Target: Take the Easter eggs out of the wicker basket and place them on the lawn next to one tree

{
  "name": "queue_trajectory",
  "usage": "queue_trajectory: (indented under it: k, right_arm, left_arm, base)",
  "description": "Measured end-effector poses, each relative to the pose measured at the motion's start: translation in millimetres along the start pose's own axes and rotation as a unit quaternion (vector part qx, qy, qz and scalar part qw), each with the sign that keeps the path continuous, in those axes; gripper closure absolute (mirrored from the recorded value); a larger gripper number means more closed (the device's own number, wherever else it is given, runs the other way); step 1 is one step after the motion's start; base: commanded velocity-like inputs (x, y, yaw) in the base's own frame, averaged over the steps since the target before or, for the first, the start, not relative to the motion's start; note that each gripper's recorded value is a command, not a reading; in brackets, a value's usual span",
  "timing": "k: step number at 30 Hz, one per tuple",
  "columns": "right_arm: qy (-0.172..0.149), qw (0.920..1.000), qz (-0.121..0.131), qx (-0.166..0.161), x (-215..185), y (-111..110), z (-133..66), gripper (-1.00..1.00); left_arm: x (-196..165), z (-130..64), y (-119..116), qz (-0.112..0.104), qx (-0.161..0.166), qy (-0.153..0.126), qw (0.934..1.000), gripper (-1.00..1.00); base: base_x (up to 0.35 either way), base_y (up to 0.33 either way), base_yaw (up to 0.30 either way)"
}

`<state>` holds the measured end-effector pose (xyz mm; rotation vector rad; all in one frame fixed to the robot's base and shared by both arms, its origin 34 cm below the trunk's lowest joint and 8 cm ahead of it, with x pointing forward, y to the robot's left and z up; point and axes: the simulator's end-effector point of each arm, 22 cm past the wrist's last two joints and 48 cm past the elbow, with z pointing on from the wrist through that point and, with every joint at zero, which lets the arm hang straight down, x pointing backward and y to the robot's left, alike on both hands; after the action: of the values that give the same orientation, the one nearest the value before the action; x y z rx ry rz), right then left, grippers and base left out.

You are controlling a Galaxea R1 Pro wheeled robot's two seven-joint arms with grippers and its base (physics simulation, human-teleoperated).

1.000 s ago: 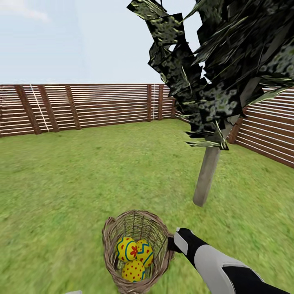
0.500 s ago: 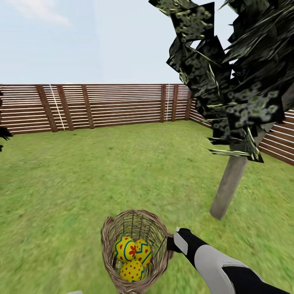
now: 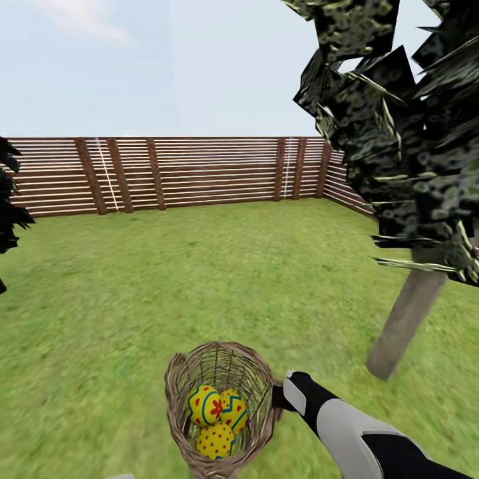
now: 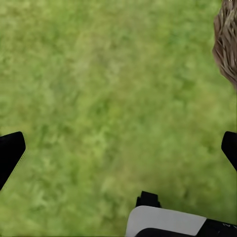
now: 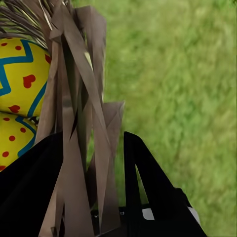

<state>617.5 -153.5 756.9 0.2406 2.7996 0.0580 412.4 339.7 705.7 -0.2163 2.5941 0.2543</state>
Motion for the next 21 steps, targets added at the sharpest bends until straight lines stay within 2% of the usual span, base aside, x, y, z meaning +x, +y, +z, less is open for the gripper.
queue_trajectory:
  k: [7, 16, 21]
  right_arm:
    - [-0.003, 1.0, -0.001, 0.002, -1.0, -0.7, 0.0, 1.0]
    - [-0.004, 1.0, 0.002, -0.001, -1.9, 0.1, -0.8, 1.0]
    - [-0.004, 1.0, 0.002, 0.0, -2.5, 0.1, -0.8, 1.0]
  left_arm:
    - [0.4, 0.0, 0.2, 0.001, -0.001, 0.0, 1.0, -1.0]
    - [-3.9, -0.1, 0.0, 0.0, -0.001, -0.008, 1.0, -1.0]
    - [-4.2, -0.1, 0.2, -0.001, -0.002, -0.008, 1.0, -1.0]
  base:
    - [0.311, 0.173, 0.068]
    - [0.308, 0.139, -0.05]
    - [0.107, 0.018, -0.025]
